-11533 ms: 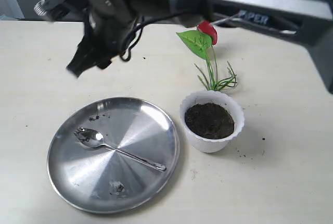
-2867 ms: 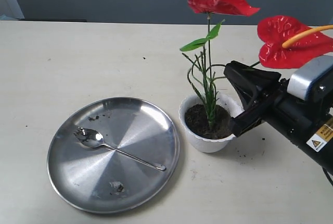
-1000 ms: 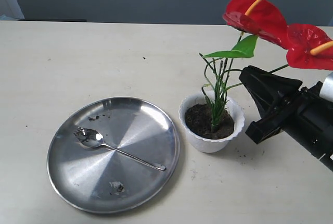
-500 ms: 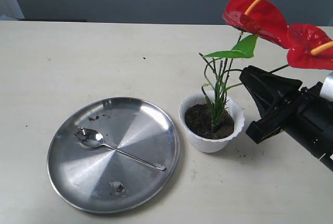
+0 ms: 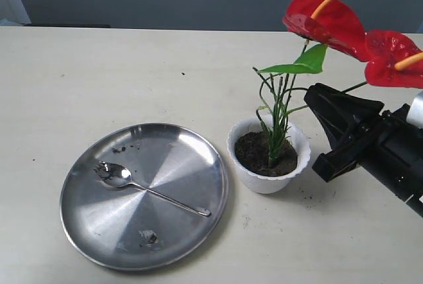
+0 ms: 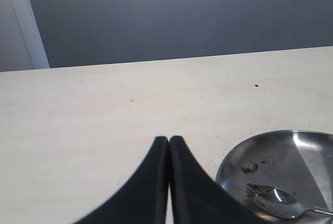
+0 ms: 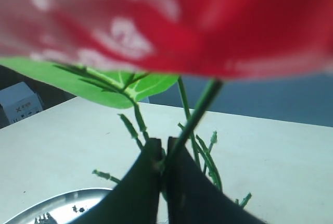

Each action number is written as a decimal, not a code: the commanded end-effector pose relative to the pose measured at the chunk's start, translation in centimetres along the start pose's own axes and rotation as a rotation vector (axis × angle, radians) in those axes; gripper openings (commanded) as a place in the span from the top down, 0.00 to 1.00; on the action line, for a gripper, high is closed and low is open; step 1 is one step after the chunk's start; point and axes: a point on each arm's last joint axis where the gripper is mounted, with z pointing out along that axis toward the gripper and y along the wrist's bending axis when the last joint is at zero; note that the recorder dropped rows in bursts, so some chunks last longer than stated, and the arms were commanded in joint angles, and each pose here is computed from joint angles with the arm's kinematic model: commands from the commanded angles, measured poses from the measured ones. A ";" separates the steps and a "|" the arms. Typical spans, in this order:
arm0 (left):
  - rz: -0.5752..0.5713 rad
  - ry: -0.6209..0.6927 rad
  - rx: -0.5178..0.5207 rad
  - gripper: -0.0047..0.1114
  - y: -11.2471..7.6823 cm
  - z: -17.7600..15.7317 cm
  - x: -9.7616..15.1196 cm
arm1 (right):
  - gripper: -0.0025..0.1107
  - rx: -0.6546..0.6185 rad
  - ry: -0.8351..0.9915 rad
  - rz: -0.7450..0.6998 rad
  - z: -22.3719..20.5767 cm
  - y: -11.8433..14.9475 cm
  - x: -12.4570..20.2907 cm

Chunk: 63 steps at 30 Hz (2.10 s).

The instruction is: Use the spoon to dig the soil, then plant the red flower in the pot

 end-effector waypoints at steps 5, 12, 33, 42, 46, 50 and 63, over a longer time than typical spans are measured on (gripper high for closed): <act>-0.003 -0.010 0.005 0.96 0.0 -0.1 -0.2 | 0.66 0.026 0.103 0.001 -0.2 -0.3 1.1; -0.003 -0.010 0.005 0.96 0.0 -0.1 -0.2 | 0.66 0.035 0.095 0.006 -0.2 -0.3 1.0; -0.003 -0.010 0.005 0.96 0.0 -0.1 -0.2 | 0.98 0.521 0.243 0.080 -5.3 -2.8 -2.1; -0.003 -0.010 0.005 0.96 0.0 -0.1 -0.2 | 0.98 0.502 0.330 0.168 -5.3 -2.4 -1.6; -0.003 -0.010 0.005 0.96 0.0 -0.1 -0.2 | 0.98 0.502 0.330 0.168 -5.3 -2.4 -1.6; -0.003 -0.010 0.005 0.96 0.0 -0.1 -0.2 | 0.98 0.502 0.330 0.168 -5.3 -2.4 -1.6; -0.003 -0.010 0.003 0.96 0.0 -0.1 -0.2 | 0.98 0.514 -0.031 0.052 -8.9 -1.8 -6.0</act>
